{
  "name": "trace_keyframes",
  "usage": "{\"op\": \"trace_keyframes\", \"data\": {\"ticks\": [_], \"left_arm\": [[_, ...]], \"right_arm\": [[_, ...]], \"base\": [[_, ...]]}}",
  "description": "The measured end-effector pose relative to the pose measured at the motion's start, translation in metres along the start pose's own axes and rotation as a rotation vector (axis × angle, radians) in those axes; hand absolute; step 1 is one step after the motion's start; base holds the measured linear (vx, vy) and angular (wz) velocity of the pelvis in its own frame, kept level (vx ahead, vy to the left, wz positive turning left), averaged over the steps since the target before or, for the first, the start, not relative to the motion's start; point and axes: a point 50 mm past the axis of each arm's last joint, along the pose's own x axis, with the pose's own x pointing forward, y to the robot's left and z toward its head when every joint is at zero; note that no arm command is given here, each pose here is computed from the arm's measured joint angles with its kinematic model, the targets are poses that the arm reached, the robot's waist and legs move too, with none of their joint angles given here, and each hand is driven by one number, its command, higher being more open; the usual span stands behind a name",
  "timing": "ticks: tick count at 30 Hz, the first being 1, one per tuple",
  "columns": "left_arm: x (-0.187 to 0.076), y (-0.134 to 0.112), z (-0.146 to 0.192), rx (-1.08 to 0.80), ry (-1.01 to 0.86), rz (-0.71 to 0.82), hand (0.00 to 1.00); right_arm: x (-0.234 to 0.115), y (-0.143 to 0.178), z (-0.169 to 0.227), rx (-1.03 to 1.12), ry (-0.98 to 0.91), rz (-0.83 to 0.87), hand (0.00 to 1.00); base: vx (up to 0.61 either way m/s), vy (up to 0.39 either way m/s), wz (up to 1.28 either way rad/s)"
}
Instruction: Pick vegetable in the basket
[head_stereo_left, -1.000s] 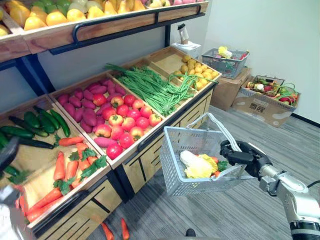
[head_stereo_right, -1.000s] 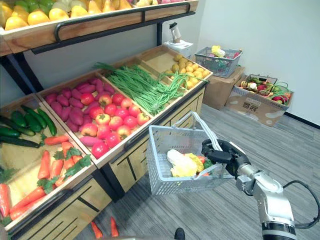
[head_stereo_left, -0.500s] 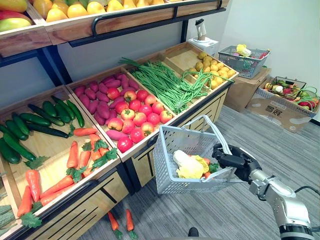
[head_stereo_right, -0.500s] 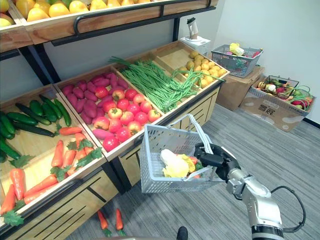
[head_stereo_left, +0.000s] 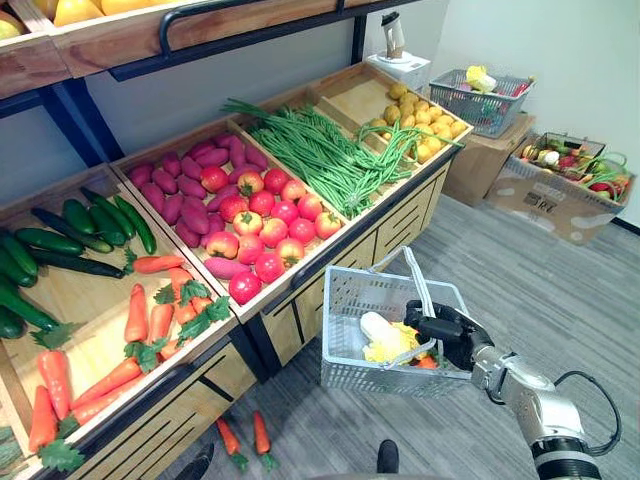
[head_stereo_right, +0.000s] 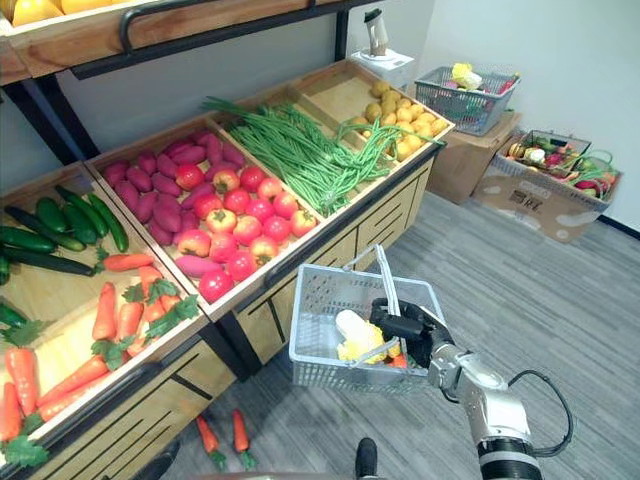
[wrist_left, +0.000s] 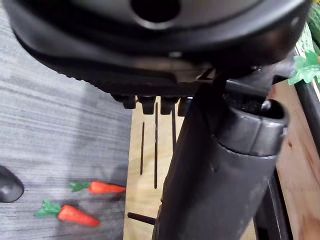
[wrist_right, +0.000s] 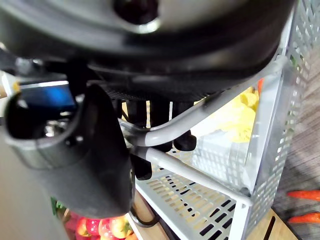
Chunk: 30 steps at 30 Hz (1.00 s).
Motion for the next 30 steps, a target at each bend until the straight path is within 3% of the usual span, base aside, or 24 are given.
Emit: {"op": "trace_keyframes", "data": {"ticks": [6, 17, 30], "left_arm": [[-0.006, -0.019, -0.018, 0.045, 0.107, -0.124, 1.0], [-0.006, -0.044, -0.01, 0.087, 0.102, -0.251, 1.0], [-0.004, -0.039, -0.016, 0.107, 0.138, -0.252, 1.0]], "right_arm": [[0.006, 0.014, -0.014, 0.062, 0.007, 0.006, 0.0], [-0.01, 0.006, -0.089, 0.215, 0.198, -0.167, 0.0], [-0.03, -0.008, -0.137, 0.455, 0.199, -0.405, 0.0]], "base": [[-0.05, 0.054, -0.06], [-0.01, 0.028, -0.12], [-0.04, 0.017, -0.09]]}}
